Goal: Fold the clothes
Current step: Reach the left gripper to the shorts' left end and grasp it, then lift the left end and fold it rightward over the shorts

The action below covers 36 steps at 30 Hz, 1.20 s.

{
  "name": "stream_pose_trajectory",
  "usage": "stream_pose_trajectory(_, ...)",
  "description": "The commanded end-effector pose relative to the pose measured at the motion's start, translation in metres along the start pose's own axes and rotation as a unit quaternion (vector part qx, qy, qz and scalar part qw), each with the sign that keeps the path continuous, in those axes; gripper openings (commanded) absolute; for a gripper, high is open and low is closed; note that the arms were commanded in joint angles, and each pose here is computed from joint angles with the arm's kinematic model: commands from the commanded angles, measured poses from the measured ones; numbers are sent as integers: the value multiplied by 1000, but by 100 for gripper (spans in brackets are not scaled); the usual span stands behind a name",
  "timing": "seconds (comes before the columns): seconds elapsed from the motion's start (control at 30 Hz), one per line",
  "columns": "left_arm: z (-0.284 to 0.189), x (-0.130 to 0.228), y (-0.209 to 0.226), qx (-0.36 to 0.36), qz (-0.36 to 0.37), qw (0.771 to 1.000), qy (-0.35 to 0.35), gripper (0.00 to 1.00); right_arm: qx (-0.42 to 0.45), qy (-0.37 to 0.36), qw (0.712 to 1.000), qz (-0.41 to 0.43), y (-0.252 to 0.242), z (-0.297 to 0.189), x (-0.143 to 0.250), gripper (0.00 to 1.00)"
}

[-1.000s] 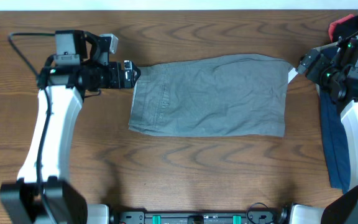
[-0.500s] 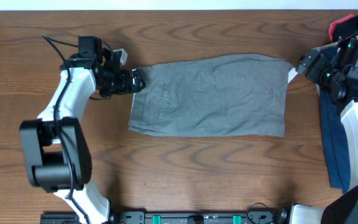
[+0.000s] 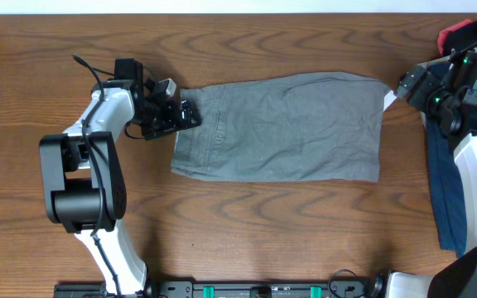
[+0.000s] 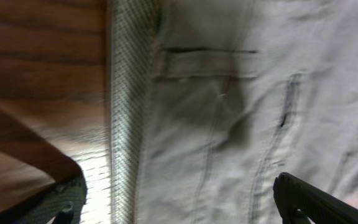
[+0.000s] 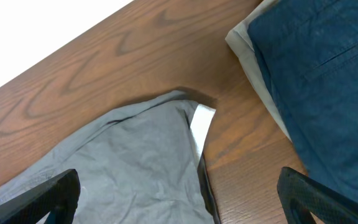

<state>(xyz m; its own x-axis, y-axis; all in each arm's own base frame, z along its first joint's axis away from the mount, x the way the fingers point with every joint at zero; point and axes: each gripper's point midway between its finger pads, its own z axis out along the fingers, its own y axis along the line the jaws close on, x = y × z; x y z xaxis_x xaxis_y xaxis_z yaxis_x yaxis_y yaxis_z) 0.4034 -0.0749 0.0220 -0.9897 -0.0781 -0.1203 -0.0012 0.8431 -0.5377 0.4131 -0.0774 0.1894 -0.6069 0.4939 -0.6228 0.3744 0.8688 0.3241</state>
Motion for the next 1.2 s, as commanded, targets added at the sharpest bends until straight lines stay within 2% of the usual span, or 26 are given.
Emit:
stream_pose_trajectory(0.0, 21, 13, -1, 34, -20, 999, 35, 98, 1, -5, 1000, -9, 0, -1, -5, 99)
stream_pose_trajectory(0.17, 29, 23, -3, 52, -31, 997, 55, 99, 1, -6, 1000, -9, 0, -1, -6, 99)
stream_pose_trajectory(0.23, 31, 26, -4, 52, -32, 996, 59, 94, 1, -5, 1000, -9, 0, -1, -5, 99)
stream_pose_trajectory(0.43, 31, 27, -4, 51, -32, 996, 62, 60, 1, -5, 1000, -9, 0, -1, -5, 99)
stream_pose_trajectory(0.5, 31, 27, -4, 51, -32, 996, 62, 42, 1, -5, 1000, -9, 0, -1, -5, 99)
stream_pose_trajectory(0.57, 31, 28, -4, 51, -33, 996, 62, 29, 1, -5, 1000, -9, 0, -1, -5, 99)
stream_pose_trajectory(0.67, 30, 29, -3, 46, -39, 996, 66, 12, 1, -6, 1000, -9, 0, -1, -6, 99)
stream_pose_trajectory(0.73, 28, 30, 5, 22, -56, 996, 66, 6, 1, -5, 1000, -9, 0, -1, -5, 99)
stream_pose_trajectory(0.87, 9, 28, 32, -64, -97, 992, 58, 6, 1, -5, 1000, -9, 0, -1, -5, 99)
stream_pose_trajectory(1.0, -29, 23, 46, -118, -114, 986, 35, 6, 1, -5, 1000, -9, 0, -1, -5, 99)
stream_pose_trajectory(1.17, -98, 16, 61, -192, -166, 966, -41, 6, 1, -5, 1000, -9, 0, -1, -5, 99)
